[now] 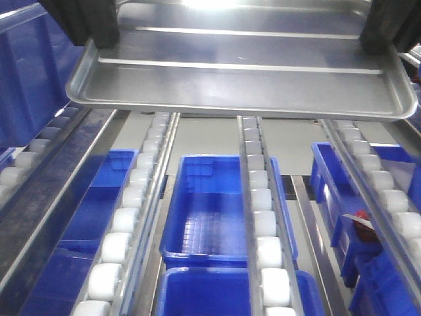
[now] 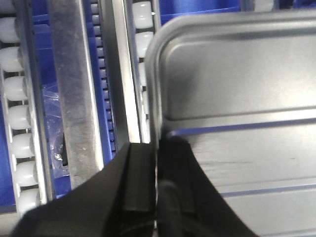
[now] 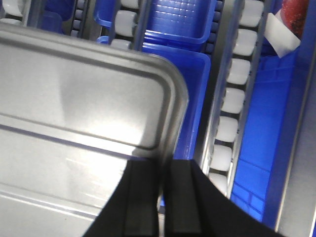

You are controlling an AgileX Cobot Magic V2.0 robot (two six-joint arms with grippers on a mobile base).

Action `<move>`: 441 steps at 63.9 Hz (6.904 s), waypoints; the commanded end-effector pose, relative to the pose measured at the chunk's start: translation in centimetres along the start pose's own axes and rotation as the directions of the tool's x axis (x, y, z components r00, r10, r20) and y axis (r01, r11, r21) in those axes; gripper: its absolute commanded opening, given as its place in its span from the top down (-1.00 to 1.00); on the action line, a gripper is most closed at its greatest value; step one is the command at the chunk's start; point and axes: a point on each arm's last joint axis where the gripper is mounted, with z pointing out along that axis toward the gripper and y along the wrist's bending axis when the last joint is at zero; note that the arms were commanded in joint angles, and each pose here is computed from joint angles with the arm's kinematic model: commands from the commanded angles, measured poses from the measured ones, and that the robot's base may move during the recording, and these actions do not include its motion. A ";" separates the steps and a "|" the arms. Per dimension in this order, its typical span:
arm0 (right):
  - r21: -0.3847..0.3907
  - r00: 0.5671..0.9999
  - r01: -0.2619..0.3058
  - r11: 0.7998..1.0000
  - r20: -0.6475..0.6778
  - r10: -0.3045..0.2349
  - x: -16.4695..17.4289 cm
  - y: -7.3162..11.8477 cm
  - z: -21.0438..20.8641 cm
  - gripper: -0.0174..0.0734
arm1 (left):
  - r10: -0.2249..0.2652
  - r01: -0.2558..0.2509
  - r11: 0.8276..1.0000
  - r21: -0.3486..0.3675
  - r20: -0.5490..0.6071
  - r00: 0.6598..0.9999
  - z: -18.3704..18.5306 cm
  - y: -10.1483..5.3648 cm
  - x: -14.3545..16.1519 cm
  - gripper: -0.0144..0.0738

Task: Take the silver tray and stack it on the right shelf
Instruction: 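Lift the silver tray up off the shelf with both grippers, then hold the tray raised while the base drives to another shelf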

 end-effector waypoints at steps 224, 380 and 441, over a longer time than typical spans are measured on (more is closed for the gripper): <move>-0.064 0.989 0.024 0.998 0.144 -0.015 -1.5 0.3 -2.1 0.49 | 0.014 -0.020 0.998 0.068 0.091 0.996 -2.4 -0.2 -0.6 0.89; -0.064 0.989 0.024 0.998 0.144 -0.015 -1.5 0.3 -2.1 0.49 | 0.010 -0.016 0.997 0.072 0.084 0.996 -2.3 -0.3 -0.6 0.89; -0.064 0.989 0.024 0.998 0.144 -0.015 -1.5 0.3 -2.1 0.49 | 0.014 -0.020 0.998 0.064 0.090 0.996 -2.3 -0.2 -0.7 0.89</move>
